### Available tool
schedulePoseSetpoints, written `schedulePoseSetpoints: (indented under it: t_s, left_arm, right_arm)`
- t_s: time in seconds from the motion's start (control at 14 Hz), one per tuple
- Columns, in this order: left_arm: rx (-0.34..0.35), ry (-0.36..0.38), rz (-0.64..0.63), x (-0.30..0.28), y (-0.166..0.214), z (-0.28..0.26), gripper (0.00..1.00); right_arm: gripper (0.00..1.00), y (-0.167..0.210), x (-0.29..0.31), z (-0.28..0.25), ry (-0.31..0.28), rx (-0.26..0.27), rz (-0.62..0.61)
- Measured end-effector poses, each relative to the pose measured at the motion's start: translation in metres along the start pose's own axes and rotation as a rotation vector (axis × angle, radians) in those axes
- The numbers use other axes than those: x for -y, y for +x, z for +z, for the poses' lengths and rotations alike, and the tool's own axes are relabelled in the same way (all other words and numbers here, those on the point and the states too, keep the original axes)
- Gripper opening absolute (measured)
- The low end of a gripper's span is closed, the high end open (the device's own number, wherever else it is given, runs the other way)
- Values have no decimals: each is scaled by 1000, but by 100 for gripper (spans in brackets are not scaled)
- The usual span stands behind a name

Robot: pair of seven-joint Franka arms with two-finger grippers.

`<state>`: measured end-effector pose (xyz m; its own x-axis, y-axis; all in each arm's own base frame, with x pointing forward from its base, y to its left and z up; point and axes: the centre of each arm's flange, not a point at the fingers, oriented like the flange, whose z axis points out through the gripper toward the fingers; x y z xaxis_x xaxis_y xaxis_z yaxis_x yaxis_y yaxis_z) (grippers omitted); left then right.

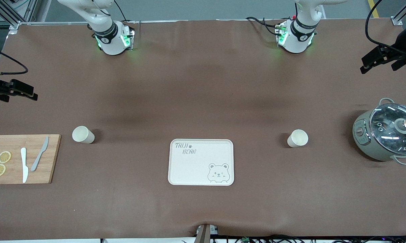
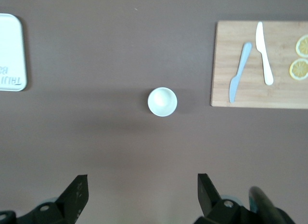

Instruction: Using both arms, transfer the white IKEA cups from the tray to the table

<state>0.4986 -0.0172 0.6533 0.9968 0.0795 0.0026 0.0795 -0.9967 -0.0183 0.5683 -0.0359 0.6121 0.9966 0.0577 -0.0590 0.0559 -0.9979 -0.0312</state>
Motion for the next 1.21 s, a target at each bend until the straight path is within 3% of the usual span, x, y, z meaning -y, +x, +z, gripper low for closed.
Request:
schedulePoseSetpoints:
  t_s: [0.29,0.43,0.71,0.93,1.21]
  left_arm:
    - [0,2,12,-6,-1,0,100]
    - [1,3,12,-6,-1,0,100]
    - [3,4,10,-5,0,1,100]
    - [3,4,8,-4,0,1,100]
    - [-4,3,5,-2,0,-2,100]
  right_arm:
    - [100,-15,19,-21,-1,20,-31]
    - [100,-19,13,-20,-4,-2,-18]
    - [100,-32,-2,-6,7,76,20]
    - [100,-37,-22,-29,11,28,73]
    - [100,-38,-16,-28,25,30,160]
